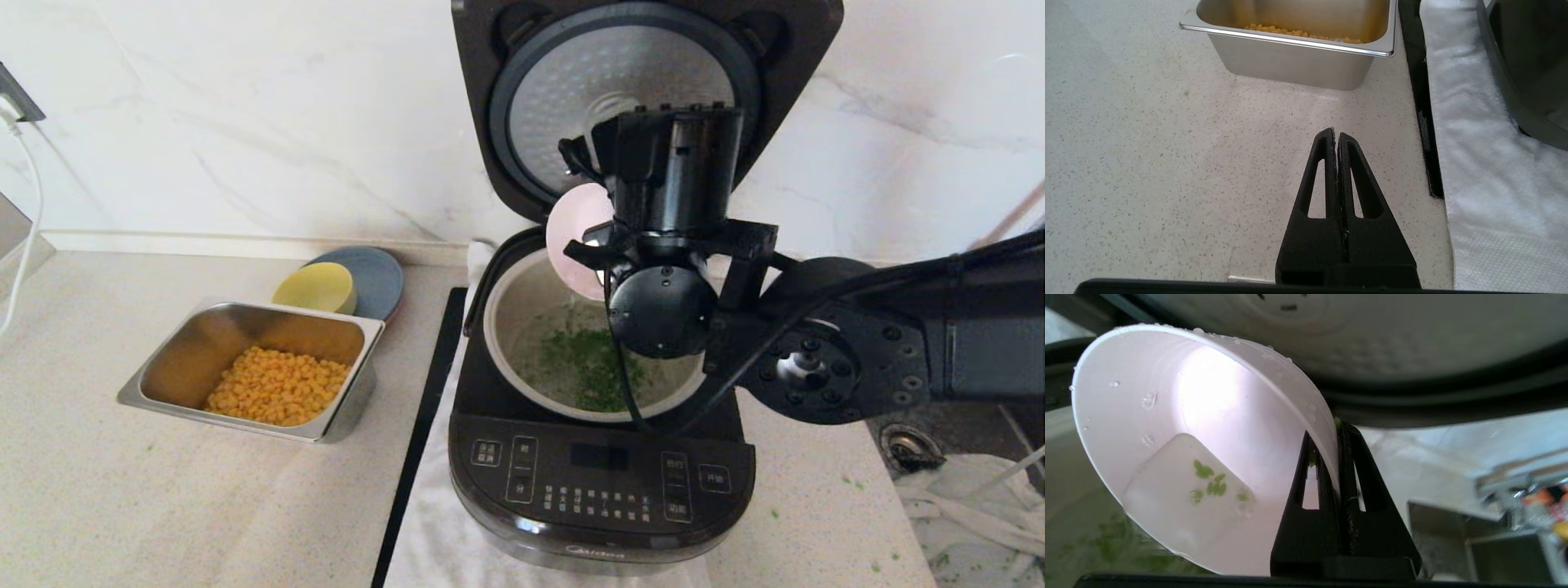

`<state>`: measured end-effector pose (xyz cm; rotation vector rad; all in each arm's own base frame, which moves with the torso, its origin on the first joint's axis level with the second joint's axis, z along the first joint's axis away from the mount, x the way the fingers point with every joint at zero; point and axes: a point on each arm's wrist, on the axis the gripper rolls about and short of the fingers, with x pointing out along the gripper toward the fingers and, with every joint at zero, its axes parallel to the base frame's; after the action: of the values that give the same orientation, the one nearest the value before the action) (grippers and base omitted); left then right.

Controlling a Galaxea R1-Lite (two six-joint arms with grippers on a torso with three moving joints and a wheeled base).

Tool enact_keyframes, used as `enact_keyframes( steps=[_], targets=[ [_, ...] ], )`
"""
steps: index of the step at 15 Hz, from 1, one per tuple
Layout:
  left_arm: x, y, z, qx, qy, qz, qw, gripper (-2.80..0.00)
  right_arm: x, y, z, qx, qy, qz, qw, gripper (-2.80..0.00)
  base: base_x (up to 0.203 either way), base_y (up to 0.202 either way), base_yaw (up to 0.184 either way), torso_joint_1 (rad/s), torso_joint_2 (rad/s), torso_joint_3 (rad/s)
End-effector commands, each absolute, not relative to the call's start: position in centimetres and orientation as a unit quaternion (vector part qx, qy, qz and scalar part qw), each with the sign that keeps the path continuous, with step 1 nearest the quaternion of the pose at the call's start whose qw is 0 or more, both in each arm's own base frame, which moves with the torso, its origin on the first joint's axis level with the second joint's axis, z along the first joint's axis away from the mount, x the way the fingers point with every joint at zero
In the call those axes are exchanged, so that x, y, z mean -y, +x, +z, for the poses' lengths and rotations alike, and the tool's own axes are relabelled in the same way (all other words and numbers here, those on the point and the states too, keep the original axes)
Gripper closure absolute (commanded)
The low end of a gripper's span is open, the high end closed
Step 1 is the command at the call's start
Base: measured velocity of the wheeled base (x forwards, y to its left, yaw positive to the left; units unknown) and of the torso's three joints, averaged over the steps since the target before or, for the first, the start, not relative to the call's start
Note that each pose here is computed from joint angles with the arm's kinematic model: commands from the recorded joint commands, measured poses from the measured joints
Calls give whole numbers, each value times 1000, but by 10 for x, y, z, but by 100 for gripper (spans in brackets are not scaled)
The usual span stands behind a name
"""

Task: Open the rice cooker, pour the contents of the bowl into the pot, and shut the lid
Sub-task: Pour the water from the bowl into the rice cooker

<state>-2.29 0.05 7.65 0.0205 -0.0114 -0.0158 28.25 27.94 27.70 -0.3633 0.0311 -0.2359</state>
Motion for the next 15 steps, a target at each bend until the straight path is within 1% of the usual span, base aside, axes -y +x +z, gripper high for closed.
enact_keyframes(
  steps=[1,5,12,15],
  targets=[
    [0,-22,74,2,10,-8,1000,0,-280,282,271,-6,-188,-119,975,0,0,0,0,0,0,0],
    [0,-22,74,2,10,-8,1000,0,-277,274,268,19,-189,-97,977,0,0,0,0,0,0,0],
    [0,-22,74,2,11,-8,1000,0,-278,277,253,115,-194,-85,970,0,0,0,0,0,0,0],
    [0,-22,74,2,10,-8,1000,0,-276,276,248,143,-191,-83,968,0,0,0,0,0,0,0]
  ],
)
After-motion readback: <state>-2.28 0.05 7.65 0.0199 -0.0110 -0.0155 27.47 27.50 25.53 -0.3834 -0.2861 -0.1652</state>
